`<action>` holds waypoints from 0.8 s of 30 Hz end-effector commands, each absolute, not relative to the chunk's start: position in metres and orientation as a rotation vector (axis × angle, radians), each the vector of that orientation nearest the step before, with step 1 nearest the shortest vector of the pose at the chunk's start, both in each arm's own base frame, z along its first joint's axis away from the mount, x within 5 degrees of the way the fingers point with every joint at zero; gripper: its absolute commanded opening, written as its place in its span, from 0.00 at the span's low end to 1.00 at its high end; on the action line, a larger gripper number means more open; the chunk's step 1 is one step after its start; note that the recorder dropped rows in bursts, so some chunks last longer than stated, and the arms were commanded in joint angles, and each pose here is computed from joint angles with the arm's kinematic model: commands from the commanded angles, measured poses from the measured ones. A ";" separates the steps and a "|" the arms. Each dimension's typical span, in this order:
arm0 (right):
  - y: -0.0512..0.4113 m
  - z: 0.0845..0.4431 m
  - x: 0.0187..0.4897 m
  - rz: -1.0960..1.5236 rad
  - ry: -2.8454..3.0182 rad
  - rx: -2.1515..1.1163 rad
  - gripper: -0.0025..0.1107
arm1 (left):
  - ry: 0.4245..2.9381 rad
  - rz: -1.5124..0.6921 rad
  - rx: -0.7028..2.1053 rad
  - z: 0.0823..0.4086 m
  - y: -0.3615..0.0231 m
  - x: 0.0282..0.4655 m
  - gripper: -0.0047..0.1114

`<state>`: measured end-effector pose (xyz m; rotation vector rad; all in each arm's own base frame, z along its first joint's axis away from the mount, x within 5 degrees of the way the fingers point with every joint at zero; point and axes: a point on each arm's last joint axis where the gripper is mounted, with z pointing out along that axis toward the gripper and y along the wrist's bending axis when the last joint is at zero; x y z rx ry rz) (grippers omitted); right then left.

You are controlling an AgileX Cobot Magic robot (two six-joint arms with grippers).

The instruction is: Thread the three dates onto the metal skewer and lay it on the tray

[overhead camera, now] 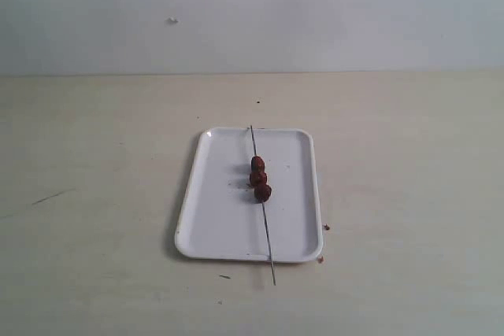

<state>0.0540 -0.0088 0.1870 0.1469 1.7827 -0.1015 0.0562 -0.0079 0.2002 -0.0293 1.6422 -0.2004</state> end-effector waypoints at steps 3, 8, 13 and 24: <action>-0.009 0.186 0.054 -0.113 1.778 0.146 0.02 | 1.818 -0.217 0.015 0.183 -0.012 0.053 0.04; -0.009 0.186 0.054 -0.113 1.778 0.146 0.02 | 1.848 -0.222 0.021 0.181 -0.012 0.052 0.04; -0.009 0.186 0.054 -0.113 1.778 0.146 0.02 | 1.848 -0.222 0.021 0.181 -0.012 0.052 0.04; -0.009 0.186 0.054 -0.113 1.778 0.146 0.02 | 1.848 -0.222 0.021 0.181 -0.012 0.052 0.04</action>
